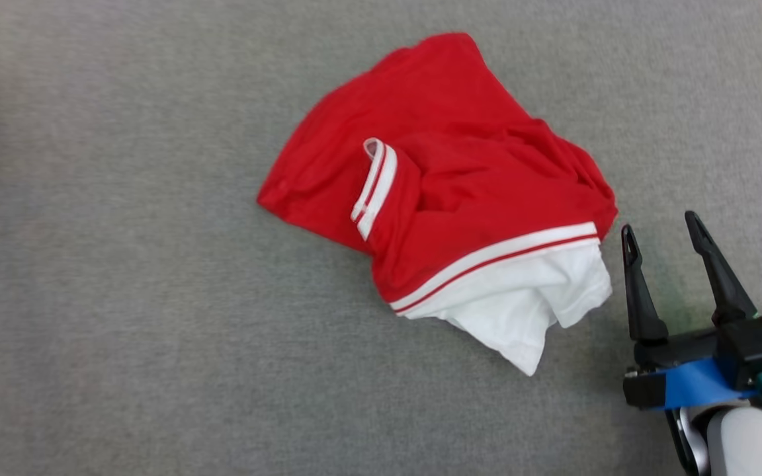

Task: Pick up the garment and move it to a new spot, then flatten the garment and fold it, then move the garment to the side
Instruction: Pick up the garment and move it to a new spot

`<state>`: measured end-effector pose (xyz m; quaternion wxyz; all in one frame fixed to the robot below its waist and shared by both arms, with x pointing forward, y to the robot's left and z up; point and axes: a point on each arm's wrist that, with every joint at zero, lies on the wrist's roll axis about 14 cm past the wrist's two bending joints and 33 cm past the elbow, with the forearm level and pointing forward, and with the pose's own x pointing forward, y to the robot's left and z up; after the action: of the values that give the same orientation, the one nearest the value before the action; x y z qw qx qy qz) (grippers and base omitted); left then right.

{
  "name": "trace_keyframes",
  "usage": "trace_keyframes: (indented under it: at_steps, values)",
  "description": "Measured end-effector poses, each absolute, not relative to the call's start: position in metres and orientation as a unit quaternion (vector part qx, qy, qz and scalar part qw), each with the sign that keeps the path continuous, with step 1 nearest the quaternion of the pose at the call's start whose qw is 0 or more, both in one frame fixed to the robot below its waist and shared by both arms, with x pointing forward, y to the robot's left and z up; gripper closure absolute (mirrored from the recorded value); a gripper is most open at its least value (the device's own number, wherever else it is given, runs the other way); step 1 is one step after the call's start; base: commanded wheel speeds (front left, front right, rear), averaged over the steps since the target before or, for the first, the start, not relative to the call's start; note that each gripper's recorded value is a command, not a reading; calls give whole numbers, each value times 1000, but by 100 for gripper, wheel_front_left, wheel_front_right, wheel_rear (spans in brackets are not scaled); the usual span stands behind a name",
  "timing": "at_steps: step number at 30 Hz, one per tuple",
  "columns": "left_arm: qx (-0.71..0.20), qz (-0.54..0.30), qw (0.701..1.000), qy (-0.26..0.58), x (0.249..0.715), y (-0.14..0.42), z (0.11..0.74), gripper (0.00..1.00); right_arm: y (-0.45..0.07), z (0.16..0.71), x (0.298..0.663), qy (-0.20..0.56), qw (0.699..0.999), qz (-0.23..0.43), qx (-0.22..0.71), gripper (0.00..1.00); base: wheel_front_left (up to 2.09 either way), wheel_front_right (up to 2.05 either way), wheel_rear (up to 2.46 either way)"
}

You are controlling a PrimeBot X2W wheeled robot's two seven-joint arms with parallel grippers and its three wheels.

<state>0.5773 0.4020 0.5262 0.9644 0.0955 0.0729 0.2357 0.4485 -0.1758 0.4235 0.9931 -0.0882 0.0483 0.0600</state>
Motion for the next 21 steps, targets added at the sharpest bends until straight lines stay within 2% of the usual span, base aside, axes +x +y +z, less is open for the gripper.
trace_keyframes:
  at_steps: [3,5,6,12,21]
  values:
    - [92,253,960,75,584,408,502,100,-185,413,446,64,992,50,-95,0,0,0,0]
    - [81,260,958,89,582,409,479,9,-188,407,445,72,992,47,-97,0,0,0,0]
    - [73,264,957,99,578,410,466,0,-188,405,445,75,991,47,-97,0,0,0,0]
    - [28,261,952,160,551,404,413,0,-183,402,447,74,992,53,-86,0,0,0,0]
    - [-2,205,971,126,536,394,444,0,-161,426,457,37,994,76,-69,0,0,0,0]
